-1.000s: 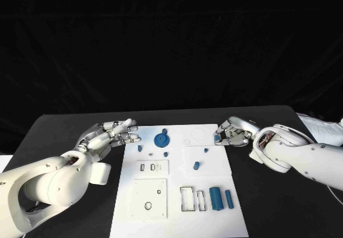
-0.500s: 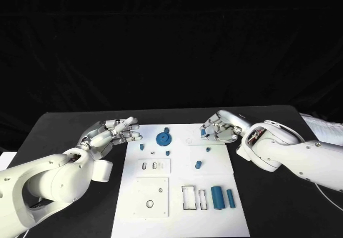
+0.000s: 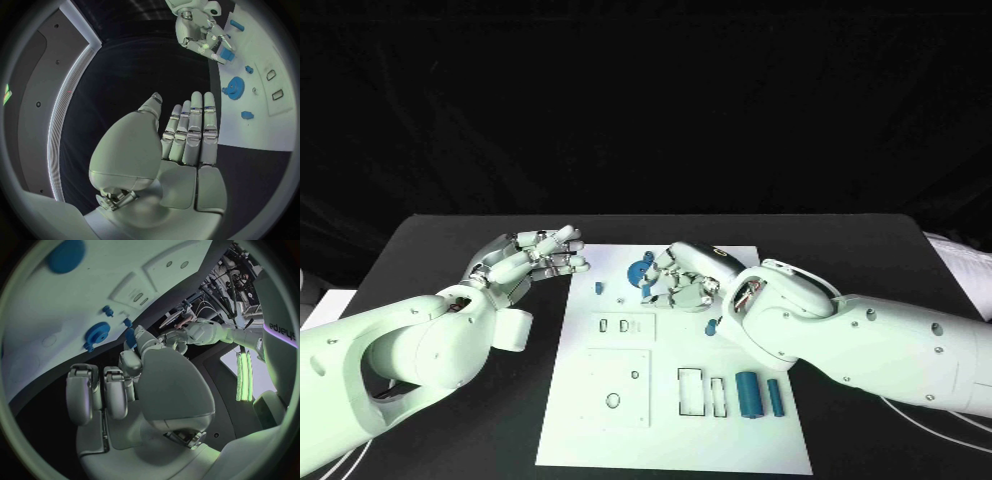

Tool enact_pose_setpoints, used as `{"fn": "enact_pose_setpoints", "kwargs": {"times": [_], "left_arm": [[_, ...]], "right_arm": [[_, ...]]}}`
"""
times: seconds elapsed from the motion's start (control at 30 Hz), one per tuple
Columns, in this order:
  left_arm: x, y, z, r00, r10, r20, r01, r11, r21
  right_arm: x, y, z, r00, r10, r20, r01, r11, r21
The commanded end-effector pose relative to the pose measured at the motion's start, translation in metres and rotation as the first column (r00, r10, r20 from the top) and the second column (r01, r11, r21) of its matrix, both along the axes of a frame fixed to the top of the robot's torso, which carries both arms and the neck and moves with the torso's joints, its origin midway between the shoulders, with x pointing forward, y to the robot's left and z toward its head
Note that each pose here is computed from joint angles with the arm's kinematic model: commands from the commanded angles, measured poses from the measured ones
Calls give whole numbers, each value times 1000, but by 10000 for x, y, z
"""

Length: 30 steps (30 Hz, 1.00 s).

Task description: Assemble the parts on the task board

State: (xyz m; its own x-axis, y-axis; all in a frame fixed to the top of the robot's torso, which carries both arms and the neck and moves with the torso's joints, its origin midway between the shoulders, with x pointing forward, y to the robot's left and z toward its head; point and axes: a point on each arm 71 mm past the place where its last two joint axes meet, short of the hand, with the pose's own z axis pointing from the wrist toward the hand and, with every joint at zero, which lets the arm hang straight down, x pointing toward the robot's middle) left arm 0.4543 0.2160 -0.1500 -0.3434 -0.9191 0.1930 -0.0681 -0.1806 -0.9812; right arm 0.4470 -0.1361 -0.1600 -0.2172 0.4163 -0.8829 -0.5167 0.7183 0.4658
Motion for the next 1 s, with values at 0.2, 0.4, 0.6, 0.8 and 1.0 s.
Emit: {"fn": "enact_pose_setpoints", "kwargs": {"times": [0.2,0.4,0.6,0.8,1.0], "left_arm": [[2,-3,13,1000,-13,10,13,1000,-12],[0,-6,13,1000,-14,9,14,1000,-13],[-1,-6,13,1000,-15,9,15,1000,-14],[-2,-9,14,1000,-15,9,16,1000,-14],[-5,-18,14,1000,-18,8,18,1000,-15]], "right_arm": [[-75,239,-222,1000,14,-16,-16,991,-131],[-109,310,-285,999,29,-27,-33,986,-166],[-117,324,-315,999,31,-37,-37,980,-193],[-112,338,-341,998,30,-49,-40,975,-217],[-83,333,-371,999,18,-51,-30,970,-241]]}}
